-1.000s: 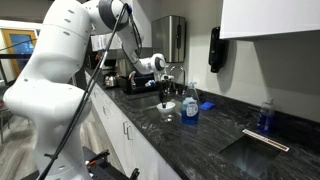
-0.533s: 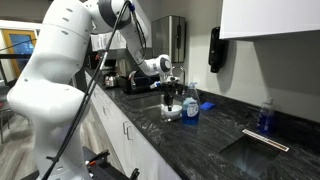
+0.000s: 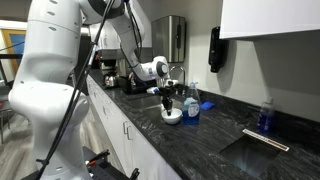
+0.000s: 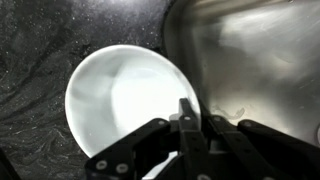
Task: Pick the bowl in the sink and put it on the counter
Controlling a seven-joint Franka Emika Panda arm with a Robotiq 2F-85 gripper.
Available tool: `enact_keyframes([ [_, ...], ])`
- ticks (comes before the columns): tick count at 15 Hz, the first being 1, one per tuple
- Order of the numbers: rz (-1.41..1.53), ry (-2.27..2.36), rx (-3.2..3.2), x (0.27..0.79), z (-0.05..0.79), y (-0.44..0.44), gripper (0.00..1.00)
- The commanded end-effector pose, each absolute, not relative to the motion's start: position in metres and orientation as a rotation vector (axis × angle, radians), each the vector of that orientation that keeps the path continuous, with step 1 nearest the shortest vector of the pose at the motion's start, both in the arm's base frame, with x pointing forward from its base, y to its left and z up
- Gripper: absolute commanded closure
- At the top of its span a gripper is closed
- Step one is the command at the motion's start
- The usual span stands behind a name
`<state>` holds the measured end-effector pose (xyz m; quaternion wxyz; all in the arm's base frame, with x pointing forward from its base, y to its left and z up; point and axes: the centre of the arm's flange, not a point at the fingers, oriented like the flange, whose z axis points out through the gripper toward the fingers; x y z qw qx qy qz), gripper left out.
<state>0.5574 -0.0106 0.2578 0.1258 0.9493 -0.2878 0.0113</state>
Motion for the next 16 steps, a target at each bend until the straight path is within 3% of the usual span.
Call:
enact_keyframes([
  [1,0.042,-0.917,2.812,0.546,0.285,-0.046,0.98],
  [16,-0.138,-0.972,2.776,0.544,0.267,-0.097,0.98],
])
